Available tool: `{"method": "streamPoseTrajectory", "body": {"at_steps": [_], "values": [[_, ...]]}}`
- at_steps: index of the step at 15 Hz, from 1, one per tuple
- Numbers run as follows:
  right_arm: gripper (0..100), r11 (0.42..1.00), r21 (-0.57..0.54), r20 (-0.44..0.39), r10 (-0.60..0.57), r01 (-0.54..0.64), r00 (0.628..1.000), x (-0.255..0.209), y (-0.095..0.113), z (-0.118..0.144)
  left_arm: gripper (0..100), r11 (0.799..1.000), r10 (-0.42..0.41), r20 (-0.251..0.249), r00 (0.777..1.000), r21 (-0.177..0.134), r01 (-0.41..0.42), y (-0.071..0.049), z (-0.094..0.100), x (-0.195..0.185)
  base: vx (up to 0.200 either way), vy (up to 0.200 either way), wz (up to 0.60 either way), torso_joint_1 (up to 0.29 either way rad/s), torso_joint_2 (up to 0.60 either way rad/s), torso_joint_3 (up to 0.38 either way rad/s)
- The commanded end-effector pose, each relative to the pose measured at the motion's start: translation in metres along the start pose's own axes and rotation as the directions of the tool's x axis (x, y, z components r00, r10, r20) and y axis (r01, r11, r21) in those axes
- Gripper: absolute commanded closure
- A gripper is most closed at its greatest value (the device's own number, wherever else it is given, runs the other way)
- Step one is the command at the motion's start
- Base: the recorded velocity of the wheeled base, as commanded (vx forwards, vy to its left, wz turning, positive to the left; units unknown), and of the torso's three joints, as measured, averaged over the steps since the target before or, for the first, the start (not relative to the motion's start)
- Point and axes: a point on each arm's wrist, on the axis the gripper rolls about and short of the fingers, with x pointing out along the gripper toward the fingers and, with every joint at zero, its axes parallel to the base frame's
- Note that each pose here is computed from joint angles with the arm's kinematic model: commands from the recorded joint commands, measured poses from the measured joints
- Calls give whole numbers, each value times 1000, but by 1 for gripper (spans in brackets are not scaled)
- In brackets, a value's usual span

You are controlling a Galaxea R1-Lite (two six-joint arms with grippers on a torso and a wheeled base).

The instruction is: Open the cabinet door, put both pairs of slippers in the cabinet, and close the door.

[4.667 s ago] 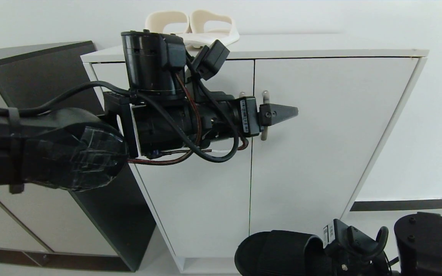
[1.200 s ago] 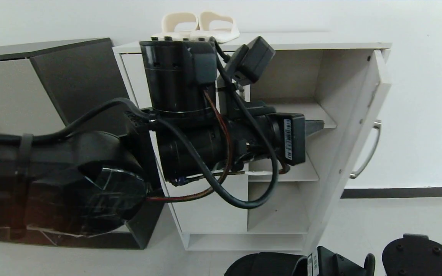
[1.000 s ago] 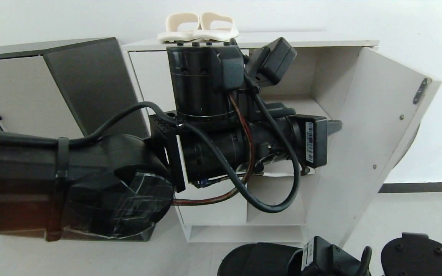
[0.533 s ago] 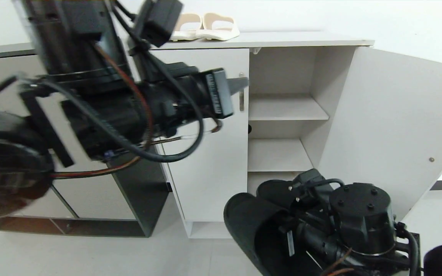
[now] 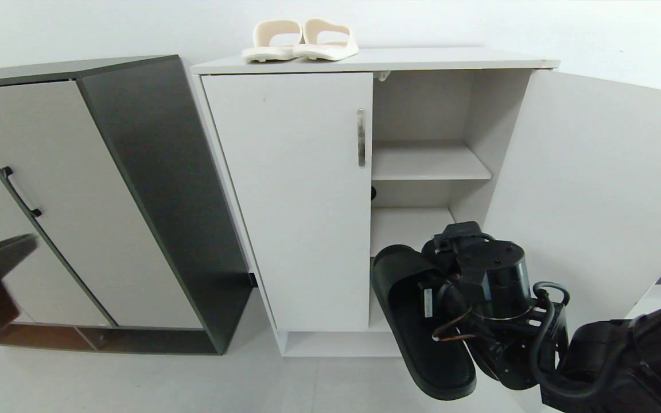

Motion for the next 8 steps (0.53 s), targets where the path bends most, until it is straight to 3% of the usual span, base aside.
{"method": "streamPoseTrajectory", "body": {"at_steps": [1, 2, 3, 5, 6, 7, 8], "values": [[100, 1000, -7, -10, -7, 7, 1000, 6, 1, -4, 100, 947, 318, 59, 946, -60, -315, 40, -65, -57, 0, 0, 0, 0, 0, 0], [100, 1000, -9, -12, -10, 10, 1000, 8, 3, -5, 100, 939, 343, 60, 938, -65, -339, 41, -75, -62, 0, 0, 0, 0, 0, 0], [100, 1000, -13, -17, -10, 10, 1000, 8, 3, -7, 100, 940, 338, 67, 939, -67, -334, 42, -92, -69, 0, 0, 0, 0, 0, 0], [100, 1000, -14, -18, -10, 10, 1000, 7, 2, -7, 100, 943, 331, 50, 942, -39, -329, 42, -132, -75, 0, 0, 0, 0, 0, 0], [100, 1000, -13, -20, -7, 7, 1000, 7, 3, -8, 100, 951, 308, 67, 949, -44, -305, 42, -148, -79, 0, 0, 0, 0, 0, 0], [100, 1000, -13, -23, -2, 2, 1000, 8, 3, -9, 100, 973, 229, 97, 969, -32, -226, 41, -163, -82, 0, 0, 0, 0, 0, 0], [100, 1000, -15, -26, -1, 0, 1000, 8, 3, -10, 100, 990, 136, 133, 982, 4, -138, 39, -175, -85, 0, 0, 0, 0, 0, 0]]}}
